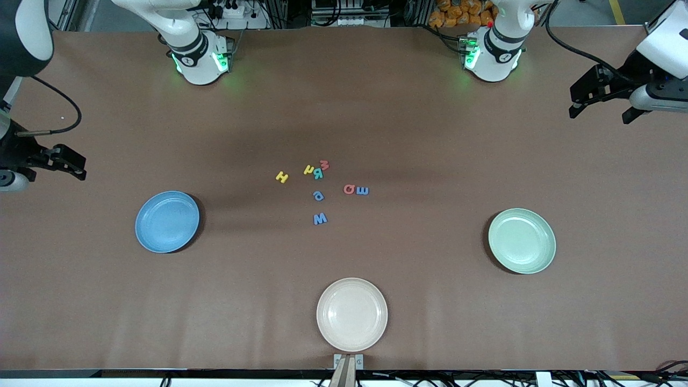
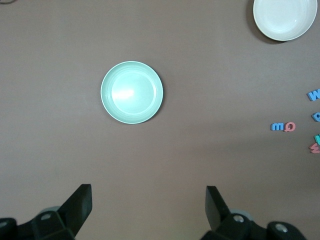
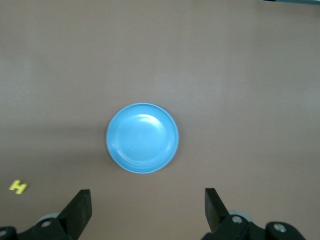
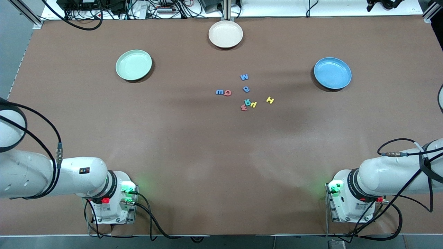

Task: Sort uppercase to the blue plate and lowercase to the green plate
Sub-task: 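Reach the right gripper toward the yellow H while the left gripper starts moving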

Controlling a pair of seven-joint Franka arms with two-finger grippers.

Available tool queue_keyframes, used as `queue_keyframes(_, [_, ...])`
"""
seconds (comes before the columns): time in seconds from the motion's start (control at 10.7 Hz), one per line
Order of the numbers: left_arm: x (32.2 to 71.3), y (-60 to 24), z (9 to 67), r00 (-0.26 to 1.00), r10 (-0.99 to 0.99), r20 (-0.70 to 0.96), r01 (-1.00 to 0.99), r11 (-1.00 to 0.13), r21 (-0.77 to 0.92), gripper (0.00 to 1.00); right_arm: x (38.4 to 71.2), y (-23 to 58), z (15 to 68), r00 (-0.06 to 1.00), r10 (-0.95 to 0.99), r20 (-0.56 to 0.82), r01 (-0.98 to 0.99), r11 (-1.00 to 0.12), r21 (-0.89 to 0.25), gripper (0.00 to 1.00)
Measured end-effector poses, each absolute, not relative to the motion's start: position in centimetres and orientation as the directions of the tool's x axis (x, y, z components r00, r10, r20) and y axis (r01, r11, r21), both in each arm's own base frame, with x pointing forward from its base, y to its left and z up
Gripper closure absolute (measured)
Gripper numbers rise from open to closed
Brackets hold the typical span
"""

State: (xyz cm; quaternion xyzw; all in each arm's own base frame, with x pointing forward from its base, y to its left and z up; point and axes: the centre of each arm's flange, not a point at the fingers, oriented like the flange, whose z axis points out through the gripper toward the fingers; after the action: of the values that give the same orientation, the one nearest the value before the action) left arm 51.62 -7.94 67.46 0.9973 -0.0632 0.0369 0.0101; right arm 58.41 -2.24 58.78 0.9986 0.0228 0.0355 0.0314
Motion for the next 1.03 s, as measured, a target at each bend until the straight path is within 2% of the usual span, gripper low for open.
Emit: queue_keyframes(1.03, [51.6, -7.4, 67.3, 0.991, -0.115, 0.067, -0.116, -0.993, 0.015, 0.0, 57.8, -1.5, 56.8, 0.997, 0.042, 0.063, 0.039, -0.998, 0.045, 0.0])
